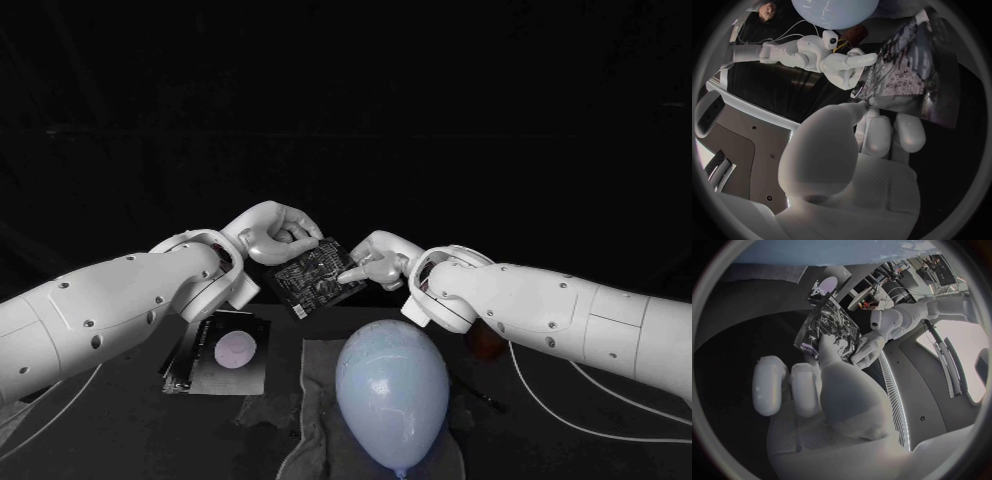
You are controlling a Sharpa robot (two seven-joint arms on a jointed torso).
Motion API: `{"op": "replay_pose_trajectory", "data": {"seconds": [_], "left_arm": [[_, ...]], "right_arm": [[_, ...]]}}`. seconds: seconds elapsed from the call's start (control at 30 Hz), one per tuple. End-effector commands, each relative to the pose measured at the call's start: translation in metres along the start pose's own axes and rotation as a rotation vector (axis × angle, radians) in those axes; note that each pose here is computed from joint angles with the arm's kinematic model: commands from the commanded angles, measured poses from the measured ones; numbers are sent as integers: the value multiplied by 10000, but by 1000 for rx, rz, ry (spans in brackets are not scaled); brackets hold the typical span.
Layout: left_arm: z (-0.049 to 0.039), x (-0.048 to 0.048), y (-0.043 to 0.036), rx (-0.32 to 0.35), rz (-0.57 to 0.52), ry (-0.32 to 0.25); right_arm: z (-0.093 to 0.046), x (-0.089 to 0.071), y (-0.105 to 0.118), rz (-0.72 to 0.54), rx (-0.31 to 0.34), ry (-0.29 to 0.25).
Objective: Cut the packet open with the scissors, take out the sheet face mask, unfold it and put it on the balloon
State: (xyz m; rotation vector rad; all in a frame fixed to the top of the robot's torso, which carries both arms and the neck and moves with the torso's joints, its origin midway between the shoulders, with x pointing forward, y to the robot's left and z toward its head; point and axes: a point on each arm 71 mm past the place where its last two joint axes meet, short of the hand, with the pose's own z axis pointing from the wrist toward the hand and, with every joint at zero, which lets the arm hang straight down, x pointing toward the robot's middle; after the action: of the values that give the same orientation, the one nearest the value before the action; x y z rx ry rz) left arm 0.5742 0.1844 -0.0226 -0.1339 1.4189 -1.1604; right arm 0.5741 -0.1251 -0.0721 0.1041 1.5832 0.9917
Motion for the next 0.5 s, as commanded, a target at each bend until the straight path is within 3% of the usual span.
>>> {"op": "replay_pose_trajectory", "data": {"seconds": [0.03,0.3,0.5], "left_arm": [[13,-24,-36,29,-17,-33],[15,-33,-45,51,-29,-43],[14,-45,-38,66,-43,-51]], "right_arm": [[-7,-42,3,75,-15,-44],[-44,-154,-56,226,13,-167],[-74,-181,-91,281,37,-191]]}}
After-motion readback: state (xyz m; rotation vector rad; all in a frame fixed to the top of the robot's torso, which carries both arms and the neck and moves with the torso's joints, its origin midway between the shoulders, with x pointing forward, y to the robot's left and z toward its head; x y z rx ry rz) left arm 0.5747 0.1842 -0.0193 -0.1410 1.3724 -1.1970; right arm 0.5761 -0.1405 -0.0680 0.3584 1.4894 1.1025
